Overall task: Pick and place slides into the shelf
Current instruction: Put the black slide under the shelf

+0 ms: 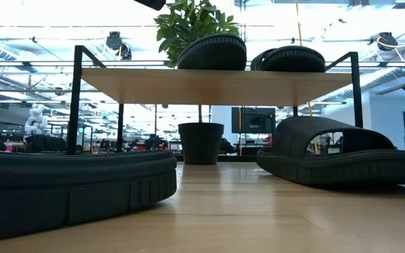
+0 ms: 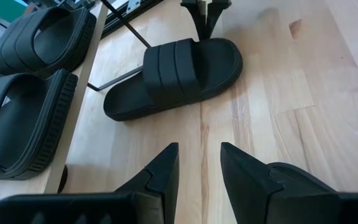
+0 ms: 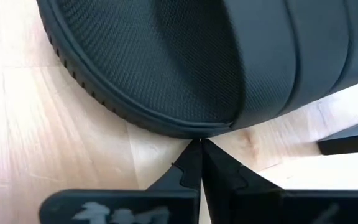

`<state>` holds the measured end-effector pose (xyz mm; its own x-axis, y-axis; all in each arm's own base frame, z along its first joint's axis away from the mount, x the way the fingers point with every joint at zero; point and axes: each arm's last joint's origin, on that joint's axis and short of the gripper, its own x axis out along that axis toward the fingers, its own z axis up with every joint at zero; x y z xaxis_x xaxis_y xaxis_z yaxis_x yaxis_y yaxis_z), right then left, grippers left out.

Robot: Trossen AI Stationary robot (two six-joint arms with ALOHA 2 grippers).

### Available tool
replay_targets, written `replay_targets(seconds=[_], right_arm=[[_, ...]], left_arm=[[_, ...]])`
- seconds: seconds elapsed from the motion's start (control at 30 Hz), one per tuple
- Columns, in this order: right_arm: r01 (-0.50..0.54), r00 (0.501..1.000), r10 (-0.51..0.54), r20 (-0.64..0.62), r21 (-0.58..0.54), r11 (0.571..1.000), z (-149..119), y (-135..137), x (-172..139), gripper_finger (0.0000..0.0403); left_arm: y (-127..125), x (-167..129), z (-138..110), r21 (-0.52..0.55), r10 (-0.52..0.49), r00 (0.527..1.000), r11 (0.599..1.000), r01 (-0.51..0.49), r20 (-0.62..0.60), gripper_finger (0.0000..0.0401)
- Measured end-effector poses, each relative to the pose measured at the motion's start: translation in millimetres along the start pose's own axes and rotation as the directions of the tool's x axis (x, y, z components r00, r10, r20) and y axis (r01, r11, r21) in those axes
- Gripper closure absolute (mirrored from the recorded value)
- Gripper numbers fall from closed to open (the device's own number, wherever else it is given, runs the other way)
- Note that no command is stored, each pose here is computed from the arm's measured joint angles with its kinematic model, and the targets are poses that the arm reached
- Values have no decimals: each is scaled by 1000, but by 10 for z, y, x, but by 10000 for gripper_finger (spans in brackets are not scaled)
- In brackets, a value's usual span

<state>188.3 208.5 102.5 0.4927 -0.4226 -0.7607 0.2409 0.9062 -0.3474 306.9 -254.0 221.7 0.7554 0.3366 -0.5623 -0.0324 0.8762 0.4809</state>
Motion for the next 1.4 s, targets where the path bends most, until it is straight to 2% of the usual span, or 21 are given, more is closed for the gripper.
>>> replay_targets(seconds=[0.43,0.77,0.87,0.97,1.13,1.23,1.4], right_arm=[[-23,1000,23,10,-19,1000,24,25,6,403],[3,997,-1,-76,27,1000,-43,-89,-129,403],[-56,995,59,-79,33,998,-36,-109,-269,403],[-171,984,171,-41,1,985,19,-75,-400,403],[-398,912,407,48,-127,908,176,86,-489,403],[-417,897,433,93,-153,896,263,99,-437,403],[-409,900,419,117,-101,907,397,47,-333,403]], left_arm=[[0,0,1,-9,0,1000,1000,0,1,283],[0,0,-1,-24,0,1000,1000,0,-1,283],[0,1,-4,-18,0,1000,1000,-1,-3,283],[2,0,-8,-13,2,1000,1000,-2,-6,283],[12,10,-13,-10,5,1000,1000,-5,-12,283],[21,21,-11,-13,8,1000,1000,-8,-14,283],[25,26,-10,-16,9,1000,1000,-9,-15,283]])
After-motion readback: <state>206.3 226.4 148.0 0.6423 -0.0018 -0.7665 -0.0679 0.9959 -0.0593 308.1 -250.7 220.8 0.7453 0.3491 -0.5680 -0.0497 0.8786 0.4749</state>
